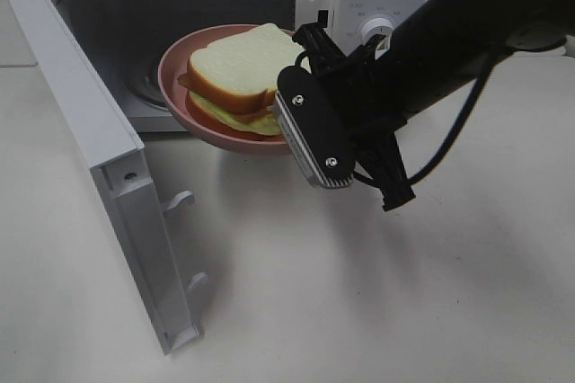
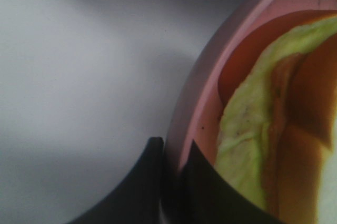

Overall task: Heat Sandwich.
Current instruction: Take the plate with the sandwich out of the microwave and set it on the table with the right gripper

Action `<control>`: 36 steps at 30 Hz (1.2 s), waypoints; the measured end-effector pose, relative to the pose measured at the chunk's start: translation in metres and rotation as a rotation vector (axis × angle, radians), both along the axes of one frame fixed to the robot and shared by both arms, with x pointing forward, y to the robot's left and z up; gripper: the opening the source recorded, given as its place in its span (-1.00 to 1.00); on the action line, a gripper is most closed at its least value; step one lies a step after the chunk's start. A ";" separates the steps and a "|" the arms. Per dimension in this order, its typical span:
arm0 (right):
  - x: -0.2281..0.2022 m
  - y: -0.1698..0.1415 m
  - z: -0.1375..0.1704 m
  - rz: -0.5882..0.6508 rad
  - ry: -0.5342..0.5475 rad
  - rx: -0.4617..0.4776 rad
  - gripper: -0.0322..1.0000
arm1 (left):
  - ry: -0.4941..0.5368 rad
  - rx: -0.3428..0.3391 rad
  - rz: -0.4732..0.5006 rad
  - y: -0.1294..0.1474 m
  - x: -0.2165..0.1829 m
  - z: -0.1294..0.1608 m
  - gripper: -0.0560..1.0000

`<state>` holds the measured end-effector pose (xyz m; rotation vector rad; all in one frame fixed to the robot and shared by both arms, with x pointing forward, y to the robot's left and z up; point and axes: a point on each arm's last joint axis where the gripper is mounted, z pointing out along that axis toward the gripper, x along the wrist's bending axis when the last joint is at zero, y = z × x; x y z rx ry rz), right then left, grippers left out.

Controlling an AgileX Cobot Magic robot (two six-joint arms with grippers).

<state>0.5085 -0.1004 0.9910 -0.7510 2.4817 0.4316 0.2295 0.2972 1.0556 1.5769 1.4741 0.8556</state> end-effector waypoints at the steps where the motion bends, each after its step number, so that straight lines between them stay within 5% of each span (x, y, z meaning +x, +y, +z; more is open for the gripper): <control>1: -0.008 -0.005 0.002 0.000 0.000 0.000 -0.83 | 0.000 0.000 0.000 0.000 0.000 0.000 0.94; 36: -0.125 -0.093 0.015 -0.105 -0.013 -0.022 -0.83 | 0.000 0.000 0.000 0.000 0.000 0.000 0.94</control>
